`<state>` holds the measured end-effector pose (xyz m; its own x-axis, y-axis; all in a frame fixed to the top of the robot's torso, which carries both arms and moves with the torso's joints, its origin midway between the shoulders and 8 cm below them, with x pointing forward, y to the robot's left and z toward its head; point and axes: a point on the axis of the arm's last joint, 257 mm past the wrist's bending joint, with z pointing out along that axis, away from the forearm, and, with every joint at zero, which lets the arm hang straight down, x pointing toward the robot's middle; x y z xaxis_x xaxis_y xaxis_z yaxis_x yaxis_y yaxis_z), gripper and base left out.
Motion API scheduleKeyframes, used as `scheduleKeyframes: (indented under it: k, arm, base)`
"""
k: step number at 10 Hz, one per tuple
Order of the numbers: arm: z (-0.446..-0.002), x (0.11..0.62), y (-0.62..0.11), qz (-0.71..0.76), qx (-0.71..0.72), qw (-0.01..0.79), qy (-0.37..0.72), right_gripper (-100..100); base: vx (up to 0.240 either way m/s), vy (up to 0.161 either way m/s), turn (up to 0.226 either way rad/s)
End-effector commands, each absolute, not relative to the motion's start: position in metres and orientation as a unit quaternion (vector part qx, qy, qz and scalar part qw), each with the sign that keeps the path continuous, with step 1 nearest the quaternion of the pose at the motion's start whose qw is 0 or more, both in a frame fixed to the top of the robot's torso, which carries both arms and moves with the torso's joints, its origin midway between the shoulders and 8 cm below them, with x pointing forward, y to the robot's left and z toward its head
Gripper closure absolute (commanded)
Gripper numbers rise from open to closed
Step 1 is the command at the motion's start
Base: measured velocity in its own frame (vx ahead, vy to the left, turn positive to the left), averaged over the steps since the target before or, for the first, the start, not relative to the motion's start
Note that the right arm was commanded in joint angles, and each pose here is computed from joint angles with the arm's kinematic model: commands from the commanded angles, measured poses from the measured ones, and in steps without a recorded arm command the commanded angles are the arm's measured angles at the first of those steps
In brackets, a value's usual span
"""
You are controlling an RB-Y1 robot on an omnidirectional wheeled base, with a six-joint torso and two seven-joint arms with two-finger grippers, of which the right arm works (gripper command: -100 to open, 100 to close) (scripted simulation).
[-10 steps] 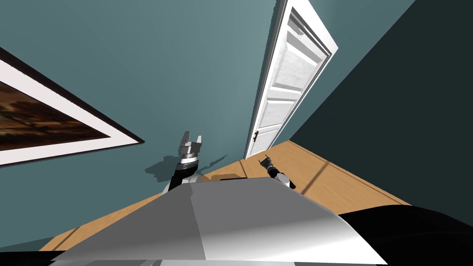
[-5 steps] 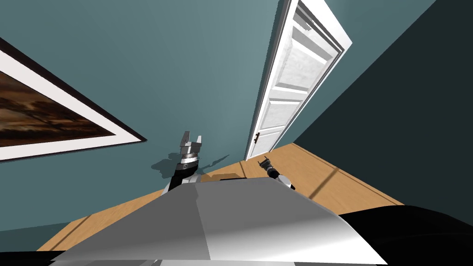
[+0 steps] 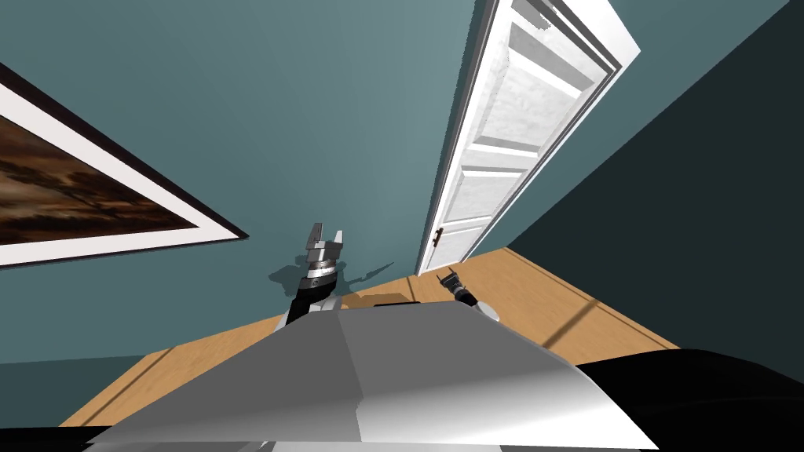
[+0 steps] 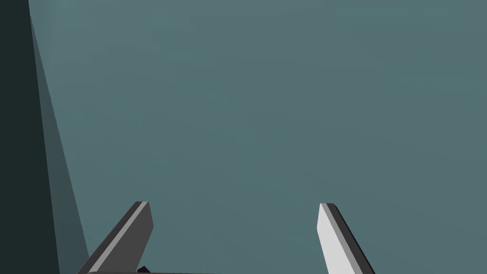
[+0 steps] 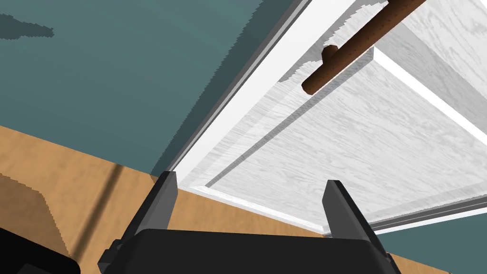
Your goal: Pull the door open
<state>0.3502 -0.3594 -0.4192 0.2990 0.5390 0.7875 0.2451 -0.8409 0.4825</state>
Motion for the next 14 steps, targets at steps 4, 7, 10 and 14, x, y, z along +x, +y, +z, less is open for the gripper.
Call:
scheduleKeyframes:
  k: [4, 7, 10, 14]
  arm:
    - [-0.421, 0.344, -0.350, 0.569, 0.790, 0.094, 0.207, -100]
    - [-0.419, 0.340, -0.346, 0.588, 0.785, 0.073, 0.181, -100]
    - [-0.416, 0.337, -0.344, 0.608, 0.777, 0.055, 0.154, -100]
    - [-0.411, 0.333, -0.342, 0.632, 0.765, 0.038, 0.119, -100]
  base:
    - [0.054, -0.094, 0.108]
    - [0.044, -0.091, 0.097]
    - [0.050, -0.103, 0.100]
    - [0.042, -0.081, 0.085]
